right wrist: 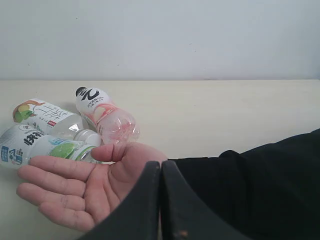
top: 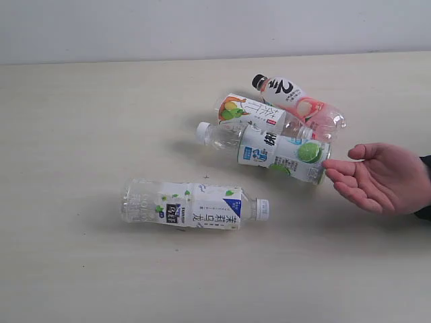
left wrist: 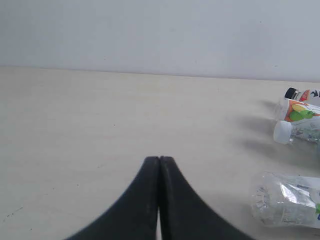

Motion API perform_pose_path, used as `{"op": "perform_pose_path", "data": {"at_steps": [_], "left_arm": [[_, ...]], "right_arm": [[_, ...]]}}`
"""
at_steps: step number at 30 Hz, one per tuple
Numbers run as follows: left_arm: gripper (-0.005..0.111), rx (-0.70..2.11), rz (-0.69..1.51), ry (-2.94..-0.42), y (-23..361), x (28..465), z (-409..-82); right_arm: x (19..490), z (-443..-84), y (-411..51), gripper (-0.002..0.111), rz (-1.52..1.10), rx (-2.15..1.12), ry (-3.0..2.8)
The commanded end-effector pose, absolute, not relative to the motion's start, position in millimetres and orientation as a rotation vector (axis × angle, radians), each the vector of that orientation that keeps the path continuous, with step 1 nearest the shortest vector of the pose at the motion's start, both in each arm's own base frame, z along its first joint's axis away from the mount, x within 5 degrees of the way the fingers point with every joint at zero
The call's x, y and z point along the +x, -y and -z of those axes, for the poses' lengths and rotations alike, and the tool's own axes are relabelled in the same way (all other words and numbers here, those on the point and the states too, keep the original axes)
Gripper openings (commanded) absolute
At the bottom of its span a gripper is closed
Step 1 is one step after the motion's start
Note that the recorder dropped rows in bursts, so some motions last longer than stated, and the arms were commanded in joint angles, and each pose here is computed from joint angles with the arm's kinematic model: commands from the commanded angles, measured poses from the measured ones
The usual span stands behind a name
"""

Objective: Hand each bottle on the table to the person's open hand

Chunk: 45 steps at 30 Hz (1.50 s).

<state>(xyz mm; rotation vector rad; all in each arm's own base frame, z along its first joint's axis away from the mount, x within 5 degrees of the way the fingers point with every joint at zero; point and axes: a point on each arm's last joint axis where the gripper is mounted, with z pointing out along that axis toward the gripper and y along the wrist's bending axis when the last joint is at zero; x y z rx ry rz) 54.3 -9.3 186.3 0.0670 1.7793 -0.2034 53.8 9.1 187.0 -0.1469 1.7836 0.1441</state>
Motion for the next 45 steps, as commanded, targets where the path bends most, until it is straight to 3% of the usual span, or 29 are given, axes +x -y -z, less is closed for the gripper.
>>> {"op": "perform_pose_path", "data": {"at_steps": [1, 25, 33, 39, 45], "left_arm": [[0.001, 0.069, 0.210, -1.762, 10, 54, -188], [0.001, 0.096, 0.182, -1.753, 9, 54, -189], [0.001, -0.114, 0.426, -1.574, 11, 55, -206], [0.001, -0.145, 0.470, -1.515, 11, 55, -211], [0.001, -0.188, 0.622, -1.154, 9, 48, -243]], "right_arm": [[54, -187, -9, 0.000, -0.143, -0.141, -1.773], [54, -187, -9, 0.000, -0.143, -0.141, -1.773], [54, -186, -9, 0.000, -0.143, -0.141, -1.781], [54, -186, -9, 0.000, -0.143, -0.141, -1.781], [54, -186, -9, 0.000, -0.143, -0.141, -1.781]]}}
